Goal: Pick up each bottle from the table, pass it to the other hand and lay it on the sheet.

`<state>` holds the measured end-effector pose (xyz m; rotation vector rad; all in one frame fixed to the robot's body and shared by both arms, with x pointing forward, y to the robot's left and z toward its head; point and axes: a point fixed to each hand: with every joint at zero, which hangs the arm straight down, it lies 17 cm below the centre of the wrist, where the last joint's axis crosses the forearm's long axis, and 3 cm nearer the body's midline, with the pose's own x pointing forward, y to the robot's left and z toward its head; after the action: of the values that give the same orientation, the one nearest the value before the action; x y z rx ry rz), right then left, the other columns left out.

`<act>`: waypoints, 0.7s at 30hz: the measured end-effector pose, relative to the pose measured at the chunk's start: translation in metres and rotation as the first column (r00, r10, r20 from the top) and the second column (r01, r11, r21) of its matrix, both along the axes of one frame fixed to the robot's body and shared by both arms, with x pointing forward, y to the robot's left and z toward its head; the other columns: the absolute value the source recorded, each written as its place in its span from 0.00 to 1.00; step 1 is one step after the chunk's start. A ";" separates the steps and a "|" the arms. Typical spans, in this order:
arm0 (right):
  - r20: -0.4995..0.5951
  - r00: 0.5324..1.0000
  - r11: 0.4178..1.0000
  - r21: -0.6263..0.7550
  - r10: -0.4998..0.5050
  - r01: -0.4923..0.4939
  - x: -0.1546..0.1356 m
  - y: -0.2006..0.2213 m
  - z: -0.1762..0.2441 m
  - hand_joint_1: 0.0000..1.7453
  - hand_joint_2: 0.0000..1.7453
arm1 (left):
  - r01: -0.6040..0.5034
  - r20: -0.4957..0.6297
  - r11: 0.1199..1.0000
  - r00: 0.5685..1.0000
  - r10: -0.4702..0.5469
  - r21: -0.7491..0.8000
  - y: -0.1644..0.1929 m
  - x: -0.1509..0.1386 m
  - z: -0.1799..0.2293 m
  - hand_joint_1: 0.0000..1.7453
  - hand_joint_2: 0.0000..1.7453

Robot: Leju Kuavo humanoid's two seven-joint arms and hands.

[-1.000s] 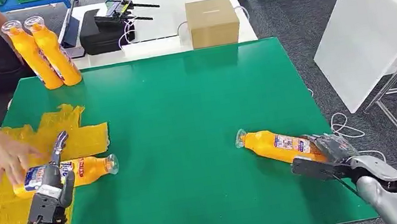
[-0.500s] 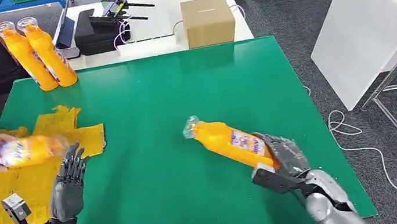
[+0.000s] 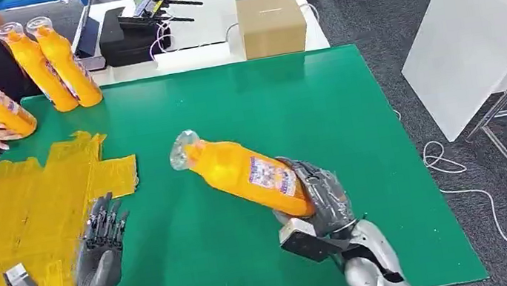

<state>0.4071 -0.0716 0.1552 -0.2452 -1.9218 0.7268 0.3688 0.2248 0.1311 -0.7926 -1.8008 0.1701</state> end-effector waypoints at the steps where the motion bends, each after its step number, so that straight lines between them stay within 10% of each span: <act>1: 0.004 1.000 1.000 0.016 0.019 -0.019 0.001 0.012 0.007 1.00 1.00 | 0.011 0.005 1.000 1.000 -0.011 -0.008 -0.007 0.002 0.003 0.00 1.00; 21: -0.147 0.969 0.981 0.024 0.196 -0.195 0.004 0.134 -0.018 1.00 1.00 | 0.184 0.034 0.979 0.983 -0.182 -0.084 -0.080 0.016 0.026 0.00 1.00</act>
<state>0.4106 0.0623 0.1370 0.0061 -1.8221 0.8418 0.3851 0.1448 0.1572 -1.0218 -1.7435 0.1181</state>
